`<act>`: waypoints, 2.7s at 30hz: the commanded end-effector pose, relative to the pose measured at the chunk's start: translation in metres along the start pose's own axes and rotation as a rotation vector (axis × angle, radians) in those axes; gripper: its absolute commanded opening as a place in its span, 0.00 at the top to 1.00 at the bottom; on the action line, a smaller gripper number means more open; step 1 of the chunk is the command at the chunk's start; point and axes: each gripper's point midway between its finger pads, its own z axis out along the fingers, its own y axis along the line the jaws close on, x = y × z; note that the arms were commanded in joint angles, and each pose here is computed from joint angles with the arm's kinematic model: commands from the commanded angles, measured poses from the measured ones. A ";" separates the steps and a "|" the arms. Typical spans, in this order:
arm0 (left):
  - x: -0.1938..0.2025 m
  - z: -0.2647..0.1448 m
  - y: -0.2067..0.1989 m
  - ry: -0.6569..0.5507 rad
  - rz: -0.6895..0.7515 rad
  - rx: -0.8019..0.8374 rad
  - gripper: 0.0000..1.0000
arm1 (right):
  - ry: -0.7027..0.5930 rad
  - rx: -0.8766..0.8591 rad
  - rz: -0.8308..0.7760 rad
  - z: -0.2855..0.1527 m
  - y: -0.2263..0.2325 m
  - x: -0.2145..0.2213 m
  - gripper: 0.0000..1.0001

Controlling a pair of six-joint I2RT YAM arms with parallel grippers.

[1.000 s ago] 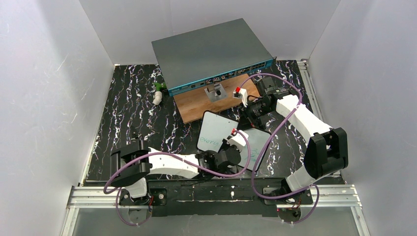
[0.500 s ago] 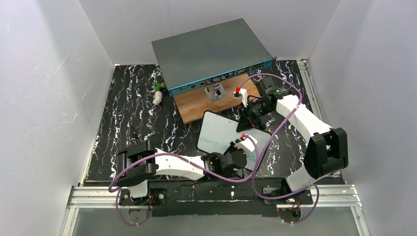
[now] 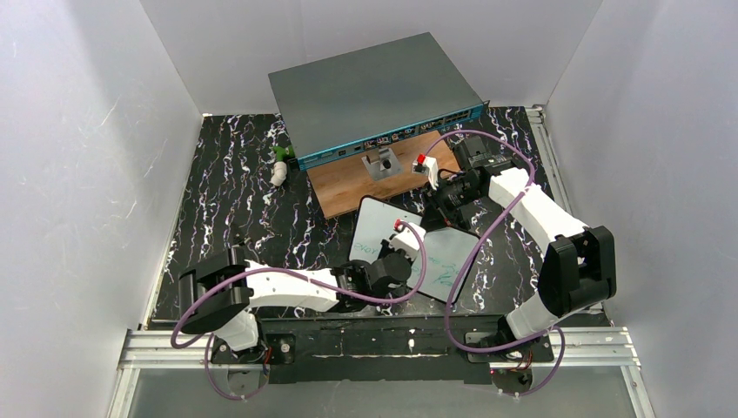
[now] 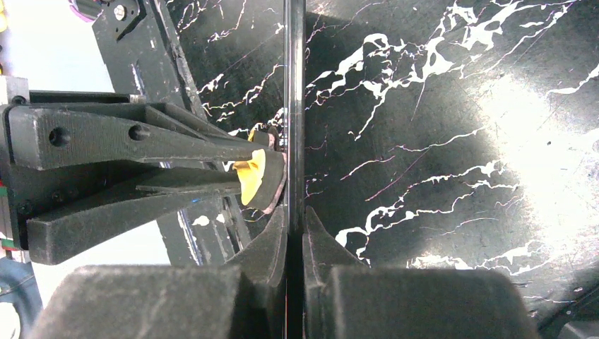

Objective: Erase the whiteboard
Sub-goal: Erase the whiteboard at the center of the board.

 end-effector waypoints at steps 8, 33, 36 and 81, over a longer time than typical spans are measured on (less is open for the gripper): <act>-0.021 0.000 -0.044 -0.028 0.001 0.045 1.00 | 0.021 0.018 -0.057 -0.001 -0.001 0.003 0.99; -0.018 -0.008 0.010 -0.066 -0.082 -0.092 1.00 | 0.010 -0.014 -0.041 0.002 0.002 0.002 0.99; -0.021 -0.004 -0.008 -0.080 -0.066 -0.045 1.00 | 0.010 -0.014 -0.039 0.003 0.002 0.002 0.99; -0.034 0.011 -0.072 -0.147 0.007 0.037 1.00 | -0.001 -0.029 -0.036 0.003 0.005 0.000 0.99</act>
